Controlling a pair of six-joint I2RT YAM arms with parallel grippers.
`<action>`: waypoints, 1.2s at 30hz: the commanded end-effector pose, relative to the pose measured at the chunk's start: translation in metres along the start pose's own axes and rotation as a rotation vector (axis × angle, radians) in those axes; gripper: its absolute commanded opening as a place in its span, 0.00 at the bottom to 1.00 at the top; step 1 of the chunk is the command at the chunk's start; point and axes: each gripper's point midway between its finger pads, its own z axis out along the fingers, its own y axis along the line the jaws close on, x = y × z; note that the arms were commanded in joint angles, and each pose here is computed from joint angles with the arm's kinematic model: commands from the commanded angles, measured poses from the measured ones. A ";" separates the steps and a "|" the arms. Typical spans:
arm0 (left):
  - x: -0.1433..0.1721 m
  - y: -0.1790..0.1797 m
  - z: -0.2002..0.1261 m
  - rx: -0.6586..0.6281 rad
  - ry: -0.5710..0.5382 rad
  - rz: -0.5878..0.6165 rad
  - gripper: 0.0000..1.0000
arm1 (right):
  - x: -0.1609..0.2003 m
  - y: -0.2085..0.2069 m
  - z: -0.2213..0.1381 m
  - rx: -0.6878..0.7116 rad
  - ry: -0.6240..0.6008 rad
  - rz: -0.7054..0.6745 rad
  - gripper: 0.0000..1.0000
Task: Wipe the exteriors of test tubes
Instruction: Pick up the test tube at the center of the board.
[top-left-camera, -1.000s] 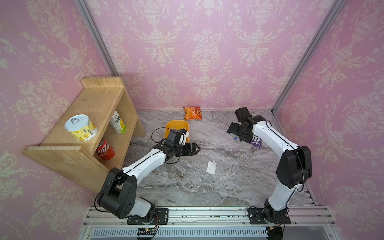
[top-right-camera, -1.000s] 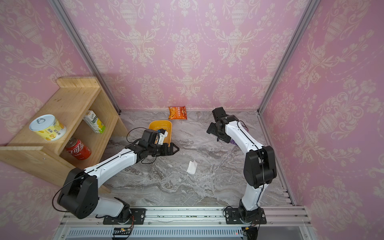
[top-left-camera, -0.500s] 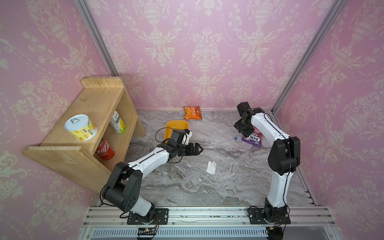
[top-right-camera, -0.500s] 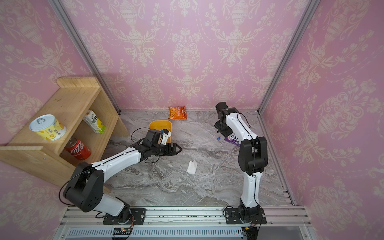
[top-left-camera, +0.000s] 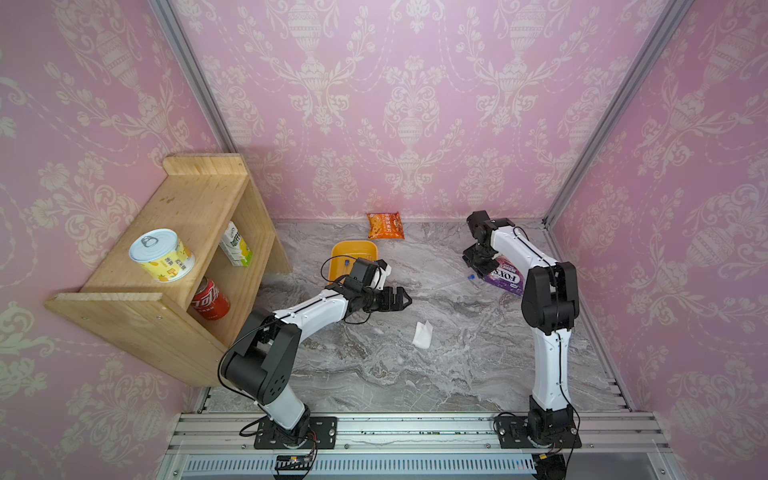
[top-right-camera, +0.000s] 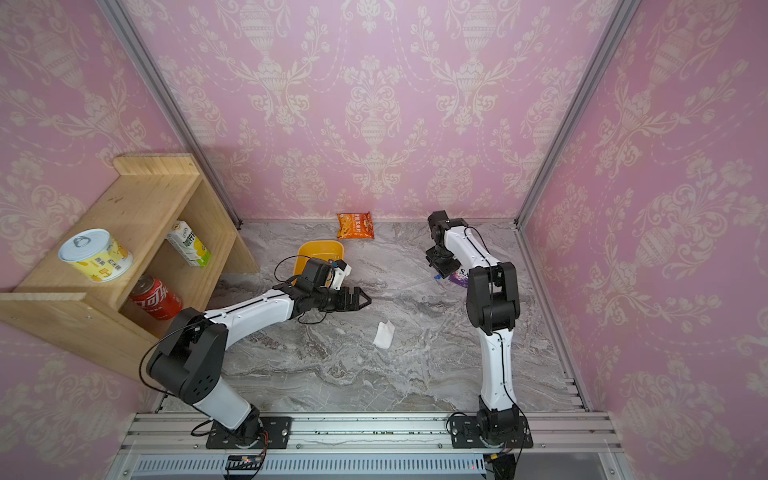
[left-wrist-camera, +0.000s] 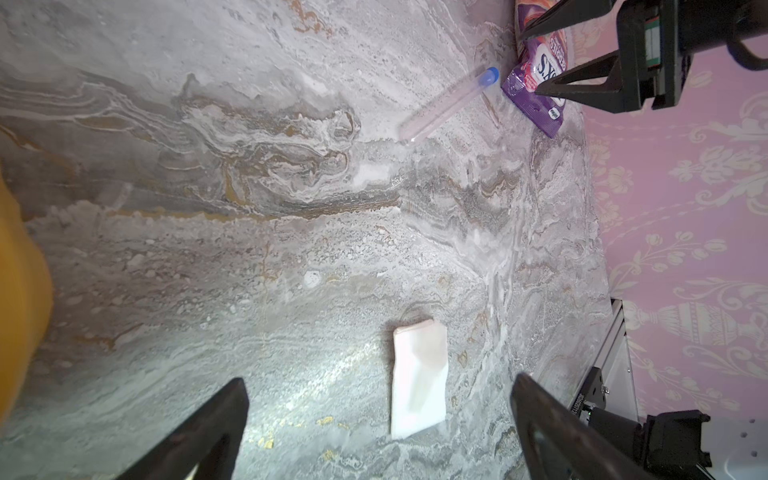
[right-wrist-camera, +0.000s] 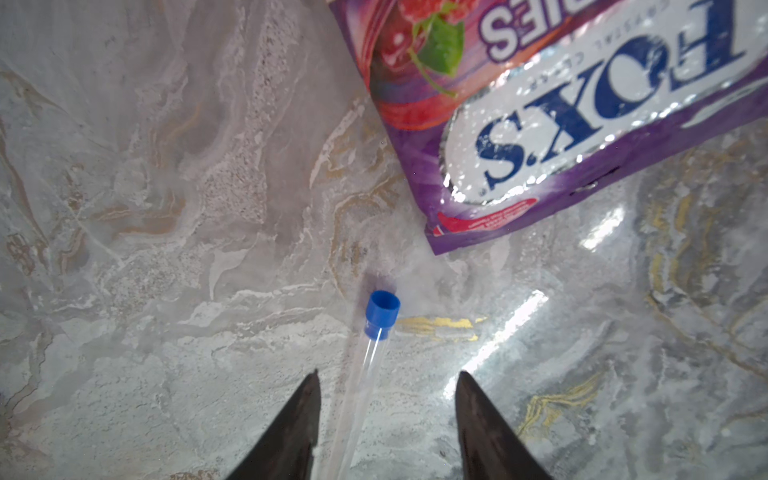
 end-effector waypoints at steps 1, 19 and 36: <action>-0.006 -0.012 0.001 0.041 -0.005 0.029 0.99 | 0.000 0.000 0.006 0.009 0.011 0.042 0.49; -0.005 -0.011 0.006 0.051 0.004 0.025 0.99 | -0.001 0.001 0.038 0.039 0.038 0.075 0.44; -0.004 -0.009 0.009 0.054 0.008 0.022 0.99 | 0.007 -0.003 0.054 0.059 0.110 0.128 0.36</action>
